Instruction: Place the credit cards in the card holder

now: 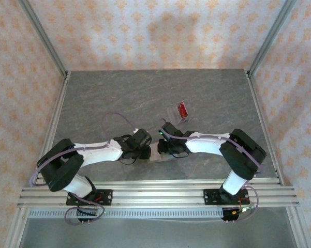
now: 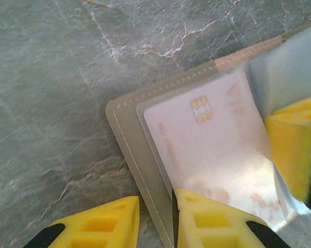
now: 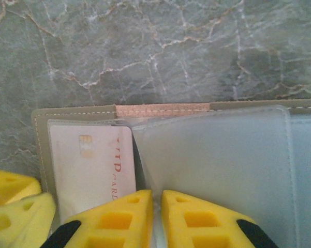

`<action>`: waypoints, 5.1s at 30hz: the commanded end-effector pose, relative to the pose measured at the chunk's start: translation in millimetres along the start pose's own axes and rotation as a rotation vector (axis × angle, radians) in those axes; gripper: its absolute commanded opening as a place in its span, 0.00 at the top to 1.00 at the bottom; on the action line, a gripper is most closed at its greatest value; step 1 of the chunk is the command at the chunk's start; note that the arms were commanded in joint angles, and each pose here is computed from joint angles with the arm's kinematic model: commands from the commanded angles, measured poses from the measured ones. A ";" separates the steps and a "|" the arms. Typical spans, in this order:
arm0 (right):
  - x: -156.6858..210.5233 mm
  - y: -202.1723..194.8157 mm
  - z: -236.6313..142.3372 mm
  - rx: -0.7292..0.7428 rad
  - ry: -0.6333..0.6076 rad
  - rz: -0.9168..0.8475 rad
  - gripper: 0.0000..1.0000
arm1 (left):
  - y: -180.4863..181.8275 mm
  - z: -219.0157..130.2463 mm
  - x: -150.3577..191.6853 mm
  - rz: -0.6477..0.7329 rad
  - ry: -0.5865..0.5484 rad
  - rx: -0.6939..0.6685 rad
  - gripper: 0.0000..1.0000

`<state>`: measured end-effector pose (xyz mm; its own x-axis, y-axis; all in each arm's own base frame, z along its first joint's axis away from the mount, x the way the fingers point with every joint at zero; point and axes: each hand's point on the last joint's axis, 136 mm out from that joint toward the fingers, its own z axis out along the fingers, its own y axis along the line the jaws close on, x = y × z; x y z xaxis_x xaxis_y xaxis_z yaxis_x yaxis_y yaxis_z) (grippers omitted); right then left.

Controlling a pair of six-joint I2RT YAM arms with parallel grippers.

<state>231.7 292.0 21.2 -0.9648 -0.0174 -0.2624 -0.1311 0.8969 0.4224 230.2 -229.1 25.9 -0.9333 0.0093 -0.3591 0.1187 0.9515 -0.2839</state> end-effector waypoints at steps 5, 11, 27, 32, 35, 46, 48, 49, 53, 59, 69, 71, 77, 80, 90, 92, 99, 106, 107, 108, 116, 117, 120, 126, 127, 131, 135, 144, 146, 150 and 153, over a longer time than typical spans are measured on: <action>20.8 -18.0 18.3 0.058 0.063 0.011 0.75 | 16.5 -9.3 0.3 -0.008 0.000 -0.055 0.82; 23.1 -19.7 20.0 0.060 0.071 0.012 0.69 | 20.4 0.1 2.2 -0.009 0.013 -0.075 0.84; -18.0 -13.8 -33.2 0.173 -0.038 -0.113 0.68 | 29.0 20.7 16.5 -0.015 0.046 -0.086 0.86; -28.3 -19.5 -30.2 0.234 -0.041 -0.147 0.66 | 28.3 21.8 17.5 -0.013 0.053 -0.084 0.86; -33.1 -20.5 -26.7 0.256 -0.044 -0.162 0.63 | 27.8 21.4 16.9 -0.010 0.051 -0.082 0.86; -28.6 -40.9 -8.0 0.350 -0.011 -0.176 0.60 | 28.7 25.3 20.1 -0.017 0.060 -0.078 0.86; -22.6 -44.7 -3.8 0.351 -0.004 -0.166 0.59 | 28.7 25.5 20.1 -0.017 0.059 -0.079 0.86; -18.5 -47.2 -1.2 0.353 0.003 -0.159 0.58 | 28.3 25.8 19.7 -0.017 0.058 -0.078 0.86; -2.3 -51.3 10.5 0.338 0.032 -0.132 0.61 | 27.1 27.9 19.7 -0.013 0.064 -0.077 0.86; 7.2 -49.4 14.0 0.293 0.042 -0.107 0.88 | 27.3 30.6 21.1 -0.014 0.068 -0.077 0.86; -21.2 -16.3 -19.0 0.239 -0.029 -0.164 1.00 | 21.9 41.1 30.3 -0.009 0.086 -0.071 0.87; -25.9 -8.5 -23.9 0.223 -0.035 -0.167 1.00 | 19.6 43.9 32.0 -0.009 0.089 -0.067 0.86; -30.5 13.7 -29.3 0.139 -0.034 -0.149 0.98 | 16.6 46.1 33.6 -0.005 0.089 -0.066 0.87; -24.9 22.3 -21.0 0.080 -0.006 -0.117 0.90 | 17.1 45.6 33.4 -0.005 0.087 -0.067 0.87; -21.9 57.8 -24.8 -0.137 -0.007 -0.064 0.67 | 20.0 41.6 31.5 -0.009 0.063 -0.085 0.87; -21.2 67.2 -24.3 -0.179 0.011 -0.058 0.64 | 19.7 41.8 31.2 -0.013 0.061 -0.084 0.87; -24.9 89.7 -27.1 -0.316 -0.006 -0.009 0.61 | 25.6 35.5 30.1 -0.036 0.033 -0.101 0.87; -33.4 123.2 -44.2 -0.487 -0.015 -0.009 0.59 | 28.8 30.3 32.7 -0.048 0.023 -0.096 0.87; -36.1 125.5 -47.8 -0.495 -0.026 -0.011 0.59 | 30.0 29.6 32.7 -0.052 0.020 -0.098 0.87; -38.2 127.9 -51.4 -0.504 -0.032 -0.015 0.58 | 30.5 28.7 33.0 -0.054 0.017 -0.098 0.87; -55.9 139.1 -79.1 -0.544 -0.064 -0.043 0.50 | 38.6 17.1 34.5 -0.065 -0.007 -0.110 0.85; -57.4 139.7 -81.7 -0.540 -0.065 -0.049 0.50 | 39.3 15.6 34.5 -0.066 -0.010 -0.111 0.85; -61.5 144.0 -87.6 -0.549 -0.070 -0.062 0.48 | 41.0 11.8 34.5 -0.066 -0.016 -0.113 0.84; -72.7 125.5 -96.7 -0.439 -0.125 -0.058 0.51 | 43.6 2.4 33.8 -0.064 -0.028 -0.118 0.84; -74.1 115.2 -97.3 -0.395 -0.136 -0.049 0.53 | 44.6 -1.3 33.2 -0.063 -0.034 -0.120 0.83; -69.4 76.0 -87.0 -0.249 -0.127 -0.015 0.67 | 48.0 -17.9 29.1 -0.058 -0.058 -0.122 0.78; -46.0 53.8 -59.9 -0.189 -0.058 0.000 0.85 | 47.8 -36.4 22.9 -0.052 -0.077 -0.110 0.73; -8.2 59.2 -3.9 -0.142 0.024 -0.037 0.91 | 24.4 -60.6 2.2 -0.025 -0.111 -0.028 0.61; -6.5 54.4 5.1 -0.124 0.028 -0.027 0.92 | 22.6 -60.8 0.1 -0.024 -0.111 -0.026 0.61; -1.7 42.8 18.3 -0.081 0.038 -0.024 0.89 | 21.0 -59.5 -2.2 -0.023 -0.107 -0.025 0.60; -0.8 40.5 22.9 -0.076 0.043 -0.029 0.82 | 20.5 -58.2 -3.8 -0.019 -0.105 -0.028 0.59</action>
<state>227.4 343.5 29.7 -0.9721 -0.0766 -0.2215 -0.1824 0.8408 0.5098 213.0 -193.6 69.7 -0.8918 -0.0529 -0.4494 0.0871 0.9545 -0.2852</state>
